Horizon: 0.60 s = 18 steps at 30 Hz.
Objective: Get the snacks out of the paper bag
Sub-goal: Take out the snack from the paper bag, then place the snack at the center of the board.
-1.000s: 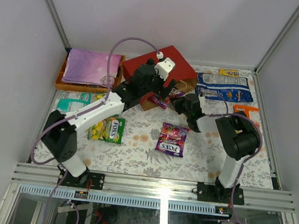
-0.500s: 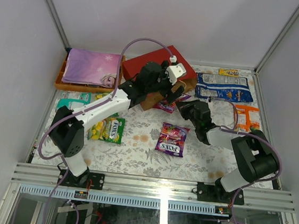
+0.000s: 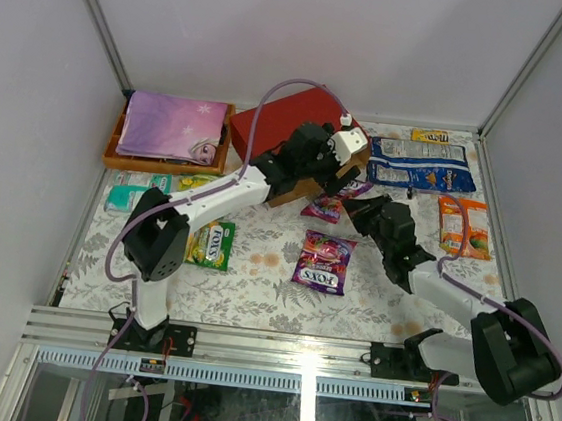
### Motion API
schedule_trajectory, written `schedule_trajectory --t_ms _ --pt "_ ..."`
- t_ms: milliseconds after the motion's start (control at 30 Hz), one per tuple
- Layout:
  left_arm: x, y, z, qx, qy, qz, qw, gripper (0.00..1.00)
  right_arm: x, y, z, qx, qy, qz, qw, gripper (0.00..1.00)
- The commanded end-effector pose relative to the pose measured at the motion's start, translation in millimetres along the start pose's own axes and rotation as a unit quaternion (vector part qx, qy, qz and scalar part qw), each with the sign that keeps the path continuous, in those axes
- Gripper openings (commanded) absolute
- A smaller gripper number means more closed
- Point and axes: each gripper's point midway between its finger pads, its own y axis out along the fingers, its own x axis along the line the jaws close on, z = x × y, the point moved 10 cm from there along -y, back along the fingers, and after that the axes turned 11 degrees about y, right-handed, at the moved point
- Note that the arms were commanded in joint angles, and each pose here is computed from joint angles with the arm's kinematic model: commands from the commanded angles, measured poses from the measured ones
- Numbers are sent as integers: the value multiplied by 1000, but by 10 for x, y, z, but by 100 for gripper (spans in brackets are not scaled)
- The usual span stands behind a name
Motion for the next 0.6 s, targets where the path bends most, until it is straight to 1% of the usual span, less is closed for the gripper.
schedule_trajectory --t_ms 0,67,100,167,233,267,300,433,567 --pt "100 130 -68 6 0 -62 998 83 42 -221 -26 15 -55 -28 998 0" --pt "100 175 -45 6 0 -62 998 76 20 -302 -2 41 -85 -31 995 0" --pt "92 188 -44 5 0 -58 998 65 23 -339 13 58 -102 -33 993 0" --pt "88 214 -40 6 0 -51 999 33 26 -396 53 95 -127 -45 986 0" --pt "90 230 -54 6 -2 -50 999 11 72 -447 104 138 -149 -75 976 0" --pt "102 229 -62 6 -2 -52 999 3 88 -474 144 163 -159 -89 970 0" --pt "106 224 -75 4 -3 -55 998 0 122 -492 175 180 -167 -103 964 0" --pt "142 175 -114 0 3 -67 998 0 214 -459 380 244 -217 -118 938 0" --pt "207 109 -133 6 17 -97 995 0 182 -311 741 328 -233 -115 908 0"
